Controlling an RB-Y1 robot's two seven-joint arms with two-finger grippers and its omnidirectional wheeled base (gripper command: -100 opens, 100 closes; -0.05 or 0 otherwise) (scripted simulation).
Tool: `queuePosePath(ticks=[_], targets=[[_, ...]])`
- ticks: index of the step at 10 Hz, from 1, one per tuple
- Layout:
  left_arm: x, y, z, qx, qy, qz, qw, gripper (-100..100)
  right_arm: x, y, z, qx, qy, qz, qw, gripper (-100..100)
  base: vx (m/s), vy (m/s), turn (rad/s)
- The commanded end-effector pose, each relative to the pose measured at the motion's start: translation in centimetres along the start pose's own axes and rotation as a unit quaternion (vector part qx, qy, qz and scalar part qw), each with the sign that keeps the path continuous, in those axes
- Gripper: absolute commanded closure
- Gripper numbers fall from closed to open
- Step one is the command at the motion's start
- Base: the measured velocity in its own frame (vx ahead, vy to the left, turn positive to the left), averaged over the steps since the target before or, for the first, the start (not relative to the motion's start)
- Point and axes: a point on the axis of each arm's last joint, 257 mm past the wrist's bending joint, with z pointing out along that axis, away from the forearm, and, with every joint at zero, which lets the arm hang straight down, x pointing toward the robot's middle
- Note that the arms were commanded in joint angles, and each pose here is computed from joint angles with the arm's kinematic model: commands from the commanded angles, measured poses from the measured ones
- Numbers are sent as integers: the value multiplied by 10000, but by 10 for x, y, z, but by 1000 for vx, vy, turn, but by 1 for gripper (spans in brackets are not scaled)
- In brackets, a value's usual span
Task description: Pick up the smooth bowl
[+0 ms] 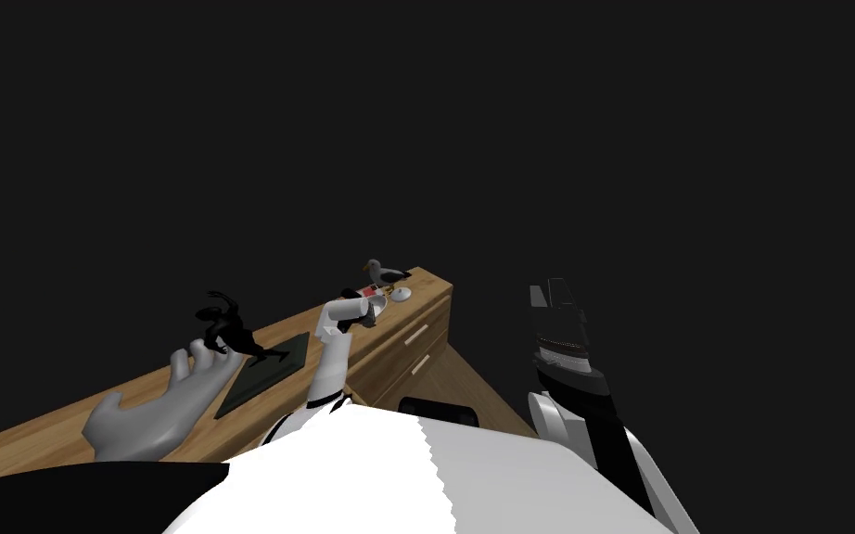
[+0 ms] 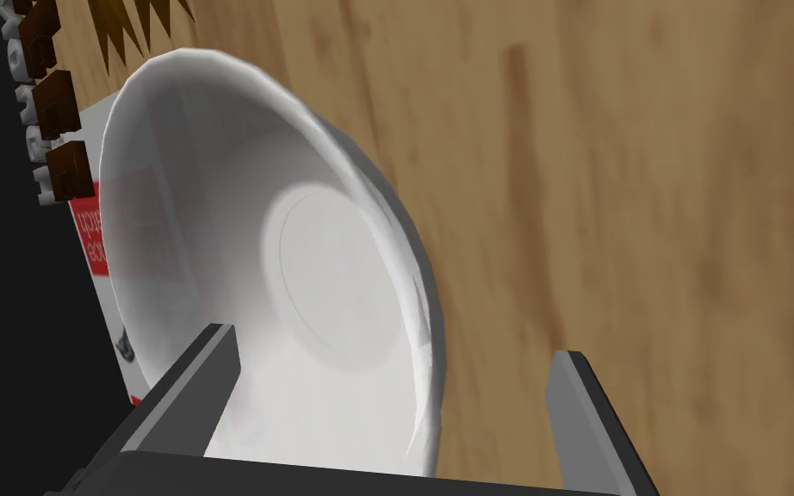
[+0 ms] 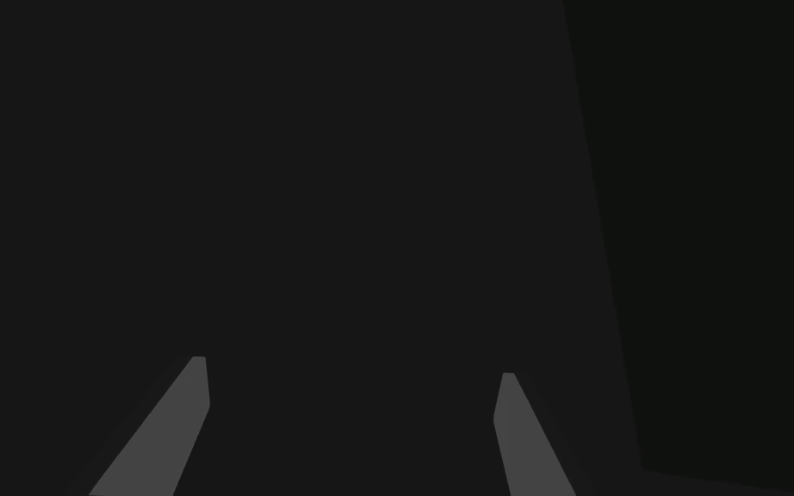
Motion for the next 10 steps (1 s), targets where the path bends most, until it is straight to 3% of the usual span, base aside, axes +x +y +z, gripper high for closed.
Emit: queuePosePath(ticks=[1, 5, 6, 7, 9, 10], targets=[[0, 0, 0, 0, 0, 0, 10000, 100, 0, 0, 0, 0, 0, 0, 10000, 0, 0, 0, 0], [0, 1, 0, -17, 1, -6, 10000, 100, 0, 0, 0, 0, 0, 0, 10000, 0, 0, 0, 0], [0, 1, 0, -18, 1, -5, 10000, 0, 0, 0, 0, 0, 0, 0, 10000, 0, 0, 0, 0], [0, -3, -8, -2, -7, -10, 10000, 100, 0, 0, 0, 0, 0, 0, 10000, 0, -12, -1, -16], [-1, -4, -16, -6, -15, -20, 10000, 100, 0, 0, 0, 0, 0, 0, 10000, 0, -21, -5, -13], [0, -5, -13, 2, -9, -16, 10000, 100, 0, 0, 0, 0, 0, 0, 10000, 0, -10, -3, -1]])
